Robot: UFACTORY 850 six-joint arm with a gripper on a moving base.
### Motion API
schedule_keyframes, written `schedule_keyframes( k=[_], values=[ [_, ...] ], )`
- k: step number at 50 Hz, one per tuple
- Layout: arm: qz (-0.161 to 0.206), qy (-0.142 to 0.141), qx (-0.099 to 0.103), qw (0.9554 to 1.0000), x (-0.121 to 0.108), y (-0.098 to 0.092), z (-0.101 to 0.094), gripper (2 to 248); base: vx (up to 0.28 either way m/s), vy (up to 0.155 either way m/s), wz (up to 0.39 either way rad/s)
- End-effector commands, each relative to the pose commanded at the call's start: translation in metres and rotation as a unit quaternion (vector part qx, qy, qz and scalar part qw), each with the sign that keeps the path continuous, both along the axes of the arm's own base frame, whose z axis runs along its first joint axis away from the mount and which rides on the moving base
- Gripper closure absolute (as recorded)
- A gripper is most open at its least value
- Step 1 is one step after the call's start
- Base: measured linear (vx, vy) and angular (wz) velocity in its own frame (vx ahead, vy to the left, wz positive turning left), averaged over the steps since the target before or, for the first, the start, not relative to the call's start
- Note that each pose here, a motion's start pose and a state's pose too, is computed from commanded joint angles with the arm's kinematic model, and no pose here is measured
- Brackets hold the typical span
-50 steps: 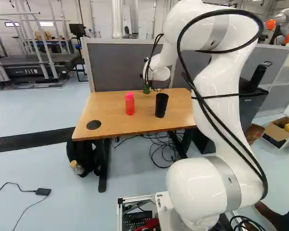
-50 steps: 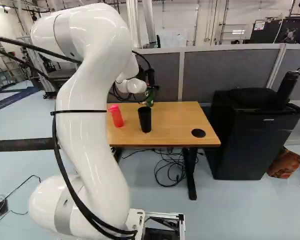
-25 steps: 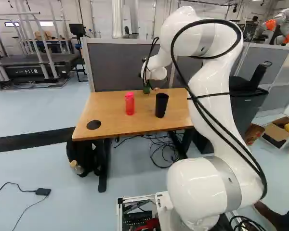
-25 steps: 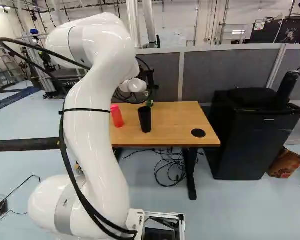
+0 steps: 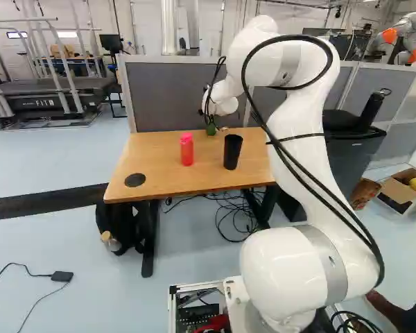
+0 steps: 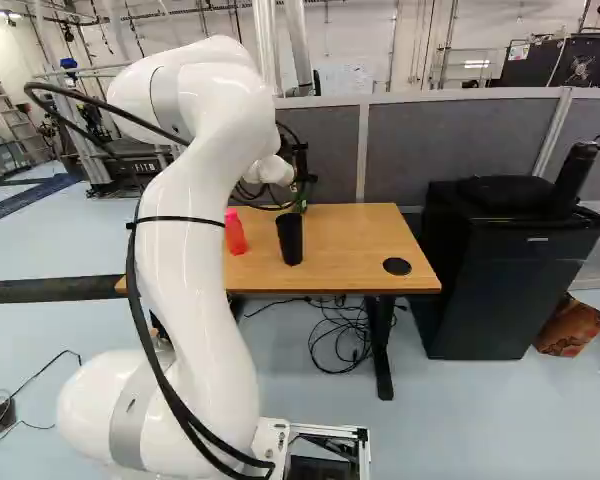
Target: Pick up the green bottle from the table
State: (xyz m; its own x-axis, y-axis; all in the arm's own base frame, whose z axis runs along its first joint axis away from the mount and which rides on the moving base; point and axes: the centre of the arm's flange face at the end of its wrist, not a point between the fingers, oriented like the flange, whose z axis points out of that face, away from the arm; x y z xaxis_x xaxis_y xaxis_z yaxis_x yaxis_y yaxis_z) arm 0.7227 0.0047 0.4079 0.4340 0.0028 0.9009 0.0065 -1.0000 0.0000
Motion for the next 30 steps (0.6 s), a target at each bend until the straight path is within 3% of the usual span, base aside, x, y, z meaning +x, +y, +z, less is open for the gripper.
schedule_keyframes(
  k=[30],
  values=[
    [0.0, 0.033, 0.0, 0.9995, 0.017, 0.0, -0.011, 3, 0.0, 0.0, 0.0]
  ],
)
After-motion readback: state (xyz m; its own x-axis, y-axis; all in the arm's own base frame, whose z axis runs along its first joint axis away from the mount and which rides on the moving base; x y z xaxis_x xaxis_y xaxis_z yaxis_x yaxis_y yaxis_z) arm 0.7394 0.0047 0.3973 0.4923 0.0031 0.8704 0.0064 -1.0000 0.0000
